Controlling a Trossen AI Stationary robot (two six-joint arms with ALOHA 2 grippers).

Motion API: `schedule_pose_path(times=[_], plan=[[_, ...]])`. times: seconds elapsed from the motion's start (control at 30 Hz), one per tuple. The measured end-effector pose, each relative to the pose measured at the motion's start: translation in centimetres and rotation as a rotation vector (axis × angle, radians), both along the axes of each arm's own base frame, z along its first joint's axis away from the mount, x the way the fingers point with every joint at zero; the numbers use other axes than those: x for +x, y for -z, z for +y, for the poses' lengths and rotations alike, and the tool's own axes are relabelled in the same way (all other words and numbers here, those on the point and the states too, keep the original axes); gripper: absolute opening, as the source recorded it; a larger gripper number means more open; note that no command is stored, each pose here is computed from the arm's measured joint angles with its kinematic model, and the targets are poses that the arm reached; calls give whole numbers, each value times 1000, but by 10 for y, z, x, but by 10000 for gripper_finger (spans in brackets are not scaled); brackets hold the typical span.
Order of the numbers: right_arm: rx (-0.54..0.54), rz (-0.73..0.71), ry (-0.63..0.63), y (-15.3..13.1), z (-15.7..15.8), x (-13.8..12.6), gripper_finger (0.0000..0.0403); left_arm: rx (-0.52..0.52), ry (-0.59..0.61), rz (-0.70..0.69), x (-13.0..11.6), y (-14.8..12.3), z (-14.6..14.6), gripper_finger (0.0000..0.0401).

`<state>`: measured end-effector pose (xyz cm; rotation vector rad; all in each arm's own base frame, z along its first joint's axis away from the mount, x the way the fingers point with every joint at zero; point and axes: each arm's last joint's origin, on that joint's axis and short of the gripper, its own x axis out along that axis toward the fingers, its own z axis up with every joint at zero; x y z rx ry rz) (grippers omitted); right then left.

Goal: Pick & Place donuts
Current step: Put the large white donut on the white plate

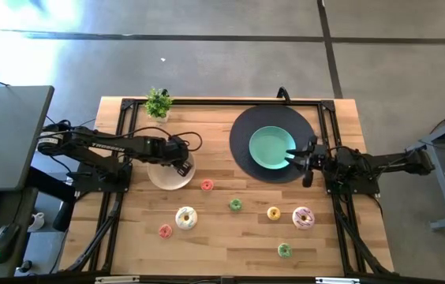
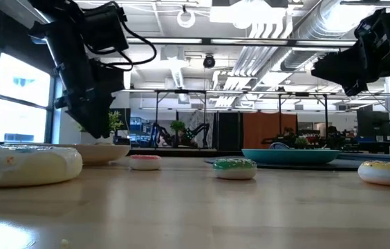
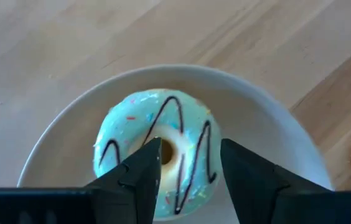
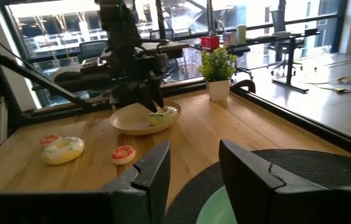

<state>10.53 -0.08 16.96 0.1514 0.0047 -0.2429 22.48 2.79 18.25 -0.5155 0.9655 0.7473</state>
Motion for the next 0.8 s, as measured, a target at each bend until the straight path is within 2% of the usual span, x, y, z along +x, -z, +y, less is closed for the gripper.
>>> schedule_pose_path(times=[0.1,0.23,0.4,0.53,0.67,0.8], plan=[[1,-2,-45,-1,2,3,133,16,54,-36,8,-12,0,165],[1,10,-77,0,3,8,131,37,204,-109,22,-31,-6,165],[0,69,-108,-2,4,15,115,32,405,-225,36,-48,-31,165],[-19,108,-172,-12,7,24,103,2,513,-210,32,-47,-61,166],[-34,136,-232,-26,9,35,99,-62,543,-220,27,-47,-88,166],[-67,180,-337,-37,13,49,101,-176,491,-226,20,-45,-107,166]])
